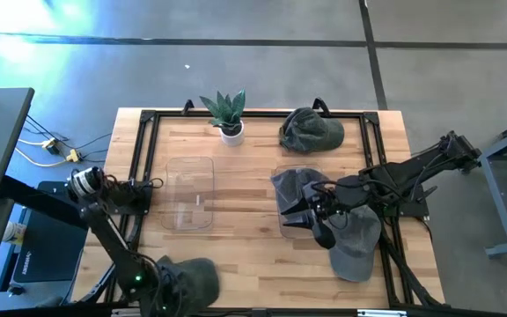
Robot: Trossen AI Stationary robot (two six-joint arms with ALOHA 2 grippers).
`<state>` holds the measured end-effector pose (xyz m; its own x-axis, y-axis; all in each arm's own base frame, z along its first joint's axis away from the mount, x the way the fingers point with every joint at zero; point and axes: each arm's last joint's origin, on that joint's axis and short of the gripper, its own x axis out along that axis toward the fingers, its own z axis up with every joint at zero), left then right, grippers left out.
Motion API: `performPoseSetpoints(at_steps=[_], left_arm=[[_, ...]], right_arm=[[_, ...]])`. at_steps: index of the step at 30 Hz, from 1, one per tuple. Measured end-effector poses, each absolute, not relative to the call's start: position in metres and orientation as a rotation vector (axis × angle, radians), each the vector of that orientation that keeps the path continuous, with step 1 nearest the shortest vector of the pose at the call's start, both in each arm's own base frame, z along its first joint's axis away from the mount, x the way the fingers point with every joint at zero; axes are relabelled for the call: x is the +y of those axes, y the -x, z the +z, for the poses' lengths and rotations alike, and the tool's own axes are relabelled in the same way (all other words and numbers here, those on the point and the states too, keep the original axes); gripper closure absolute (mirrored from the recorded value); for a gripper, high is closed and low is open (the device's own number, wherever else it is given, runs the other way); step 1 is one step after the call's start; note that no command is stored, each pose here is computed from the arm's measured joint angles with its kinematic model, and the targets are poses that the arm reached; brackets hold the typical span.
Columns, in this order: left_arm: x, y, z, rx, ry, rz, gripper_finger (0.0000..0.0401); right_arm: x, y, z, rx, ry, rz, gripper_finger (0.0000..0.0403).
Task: Pick & Place hat
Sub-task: Put the green cap into the left transparent bin
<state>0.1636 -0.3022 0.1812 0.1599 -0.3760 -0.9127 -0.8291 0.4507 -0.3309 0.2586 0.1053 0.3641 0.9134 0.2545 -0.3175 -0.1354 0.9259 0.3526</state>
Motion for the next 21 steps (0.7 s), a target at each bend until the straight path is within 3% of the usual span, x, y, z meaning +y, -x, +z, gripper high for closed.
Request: performPoseSetpoints(at_steps=[5,10,15,21], left_arm=[[-0.289,-0.185,0.181,1.445,1.019,0.348,0.0379],[-0.275,-0.21,0.216,1.443,0.859,0.209,0.0393],[-0.262,-0.23,0.29,1.395,0.585,0.046,0.0397],[-0.241,-0.237,0.388,1.112,0.232,-0.179,0.0399]], right_arm=[[0.106,-0.258,0.364,0.381,-0.407,0.216,0.0265],[0.106,-0.258,0.366,0.391,-0.458,0.227,0.0265],[0.107,-0.257,0.385,0.345,-0.482,0.26,0.0266],[0.104,-0.253,0.409,0.299,-0.477,0.276,0.0265]])
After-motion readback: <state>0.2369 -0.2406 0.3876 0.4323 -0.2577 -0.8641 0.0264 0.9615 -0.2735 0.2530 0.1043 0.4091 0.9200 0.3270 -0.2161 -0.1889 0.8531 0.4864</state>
